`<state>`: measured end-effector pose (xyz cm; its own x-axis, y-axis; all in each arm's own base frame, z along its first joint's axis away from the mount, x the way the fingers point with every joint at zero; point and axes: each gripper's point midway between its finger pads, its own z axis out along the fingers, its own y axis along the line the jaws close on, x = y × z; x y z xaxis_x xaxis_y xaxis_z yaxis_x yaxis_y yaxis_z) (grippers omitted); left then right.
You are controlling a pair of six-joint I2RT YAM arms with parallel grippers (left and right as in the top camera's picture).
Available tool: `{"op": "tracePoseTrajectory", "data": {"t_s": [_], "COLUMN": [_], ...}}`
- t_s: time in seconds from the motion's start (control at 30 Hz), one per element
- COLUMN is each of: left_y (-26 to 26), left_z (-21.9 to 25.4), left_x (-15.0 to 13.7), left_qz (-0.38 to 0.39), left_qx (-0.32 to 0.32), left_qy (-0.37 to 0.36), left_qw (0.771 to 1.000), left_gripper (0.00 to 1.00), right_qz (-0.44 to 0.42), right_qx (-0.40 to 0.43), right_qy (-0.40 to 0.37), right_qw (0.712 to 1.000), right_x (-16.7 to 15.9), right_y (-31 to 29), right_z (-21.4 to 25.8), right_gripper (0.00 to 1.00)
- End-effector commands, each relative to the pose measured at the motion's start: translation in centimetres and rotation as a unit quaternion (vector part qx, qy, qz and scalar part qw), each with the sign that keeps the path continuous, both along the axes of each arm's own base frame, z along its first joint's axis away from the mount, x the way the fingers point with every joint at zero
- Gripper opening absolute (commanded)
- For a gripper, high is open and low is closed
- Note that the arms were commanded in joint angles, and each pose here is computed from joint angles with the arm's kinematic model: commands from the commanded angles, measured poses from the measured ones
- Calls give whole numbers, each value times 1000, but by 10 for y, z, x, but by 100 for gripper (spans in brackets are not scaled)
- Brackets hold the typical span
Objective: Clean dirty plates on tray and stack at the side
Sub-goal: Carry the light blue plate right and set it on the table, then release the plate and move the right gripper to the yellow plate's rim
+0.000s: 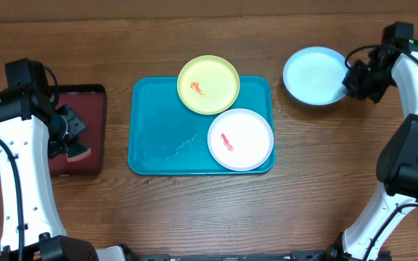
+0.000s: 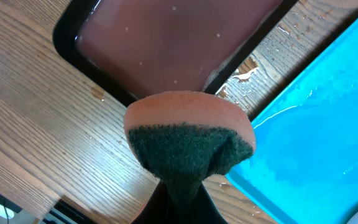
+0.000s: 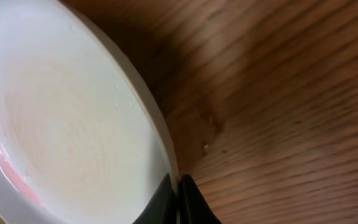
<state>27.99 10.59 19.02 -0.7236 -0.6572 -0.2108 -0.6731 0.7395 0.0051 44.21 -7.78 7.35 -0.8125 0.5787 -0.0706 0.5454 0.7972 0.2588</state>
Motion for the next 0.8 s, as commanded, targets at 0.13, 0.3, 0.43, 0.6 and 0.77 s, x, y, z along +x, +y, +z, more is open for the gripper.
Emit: {"op": "tracePoseTrajectory", "data": {"t_s": [0.13,0.3,0.43,0.6,0.77], "left_y": [0,0,0,0,0], "left_z": [2,1,1,1,1], "left_x": [0,0,0,0,0], "left_qz": [9,9,9,9,9], "left_qx": [-4,-3,-4,-4,-4], "left_qy": [-7,-7,-7,-7,-7], "left_qw": [1000,1000,1000,1000,1000], "left_gripper": [4,4,4,4,4], "right_qz": [-40,-40,-41,-41,-42], "right_qx": [-44,-46,-53,-51,-55], "right_qy": [10,15,21,24,6], "right_qw": [998,998,998,998,998], "right_x": [-13,-17,-21,-22,-15], "right_y": [-20,-21,-22,-22,-24], "right_z": [-13,-23,-29,-23,17], "right_gripper": [4,4,6,25,35]}}
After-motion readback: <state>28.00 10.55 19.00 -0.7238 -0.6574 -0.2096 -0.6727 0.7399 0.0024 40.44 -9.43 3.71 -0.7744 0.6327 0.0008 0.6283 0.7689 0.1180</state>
